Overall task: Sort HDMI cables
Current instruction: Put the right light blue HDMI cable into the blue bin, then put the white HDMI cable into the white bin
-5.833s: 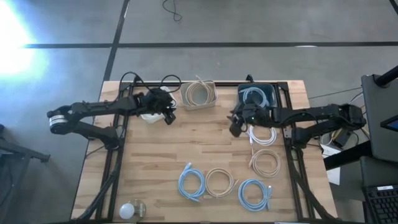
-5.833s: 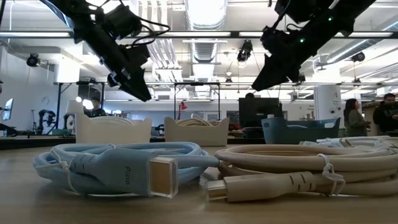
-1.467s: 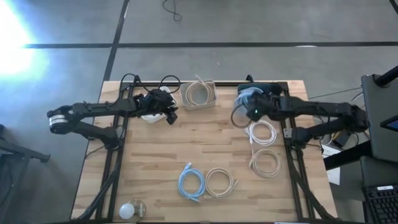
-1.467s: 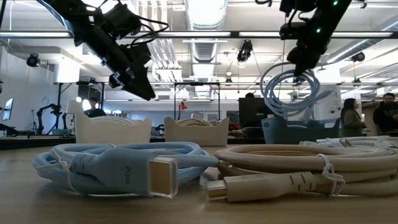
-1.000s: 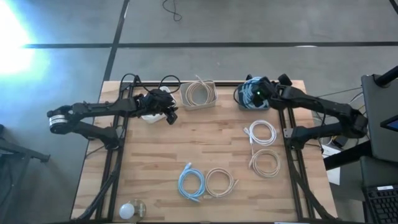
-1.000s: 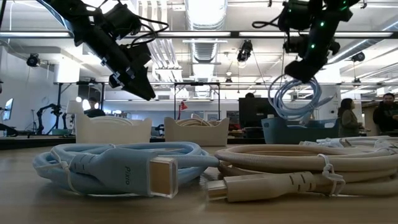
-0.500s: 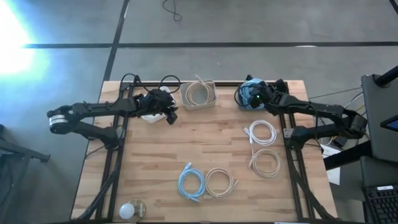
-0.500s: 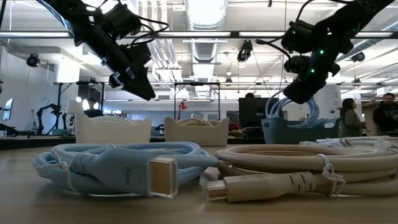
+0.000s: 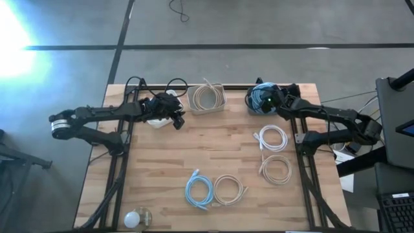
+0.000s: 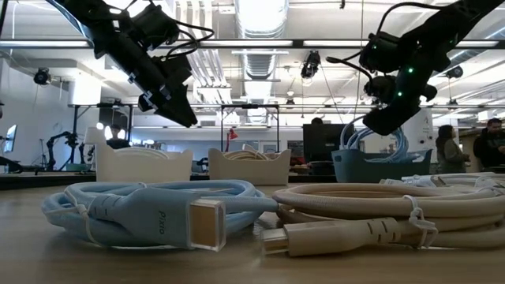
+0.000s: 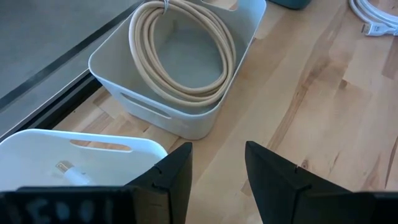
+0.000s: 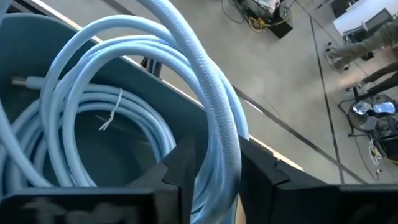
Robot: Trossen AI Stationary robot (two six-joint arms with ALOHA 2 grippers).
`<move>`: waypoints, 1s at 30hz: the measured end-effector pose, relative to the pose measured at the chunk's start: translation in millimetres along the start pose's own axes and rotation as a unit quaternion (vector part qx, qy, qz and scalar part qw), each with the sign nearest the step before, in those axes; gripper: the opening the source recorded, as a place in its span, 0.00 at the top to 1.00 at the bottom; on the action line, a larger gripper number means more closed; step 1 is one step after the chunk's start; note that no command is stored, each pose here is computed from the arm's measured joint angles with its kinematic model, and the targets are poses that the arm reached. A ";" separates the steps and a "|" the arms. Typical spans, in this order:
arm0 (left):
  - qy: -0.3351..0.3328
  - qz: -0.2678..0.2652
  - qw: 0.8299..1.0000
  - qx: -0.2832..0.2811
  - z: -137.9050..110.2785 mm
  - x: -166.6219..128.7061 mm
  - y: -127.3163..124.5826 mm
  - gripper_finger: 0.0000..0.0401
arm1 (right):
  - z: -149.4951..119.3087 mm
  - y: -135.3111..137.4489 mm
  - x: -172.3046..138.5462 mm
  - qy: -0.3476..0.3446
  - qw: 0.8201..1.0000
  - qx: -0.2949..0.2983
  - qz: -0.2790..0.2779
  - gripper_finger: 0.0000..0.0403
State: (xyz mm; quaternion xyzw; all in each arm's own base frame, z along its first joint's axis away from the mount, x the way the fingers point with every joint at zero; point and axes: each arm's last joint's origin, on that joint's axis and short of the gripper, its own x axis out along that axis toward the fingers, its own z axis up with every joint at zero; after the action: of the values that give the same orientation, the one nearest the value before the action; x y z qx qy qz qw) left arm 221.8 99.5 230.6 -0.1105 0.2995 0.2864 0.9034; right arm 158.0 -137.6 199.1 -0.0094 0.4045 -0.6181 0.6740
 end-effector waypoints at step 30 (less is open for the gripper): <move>0.000 0.000 1.000 -0.001 0.0 0.0 0.1 0.62 | 51.3 13.8 -68.9 -0.090 0.982 -0.054 0.155 0.55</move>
State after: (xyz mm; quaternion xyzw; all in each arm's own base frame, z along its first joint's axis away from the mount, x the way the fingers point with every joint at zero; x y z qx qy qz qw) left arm 221.8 99.6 230.6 -0.1109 0.2992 0.2866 0.9034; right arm 204.3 -101.4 263.4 -0.0384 0.3715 -0.4796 0.7941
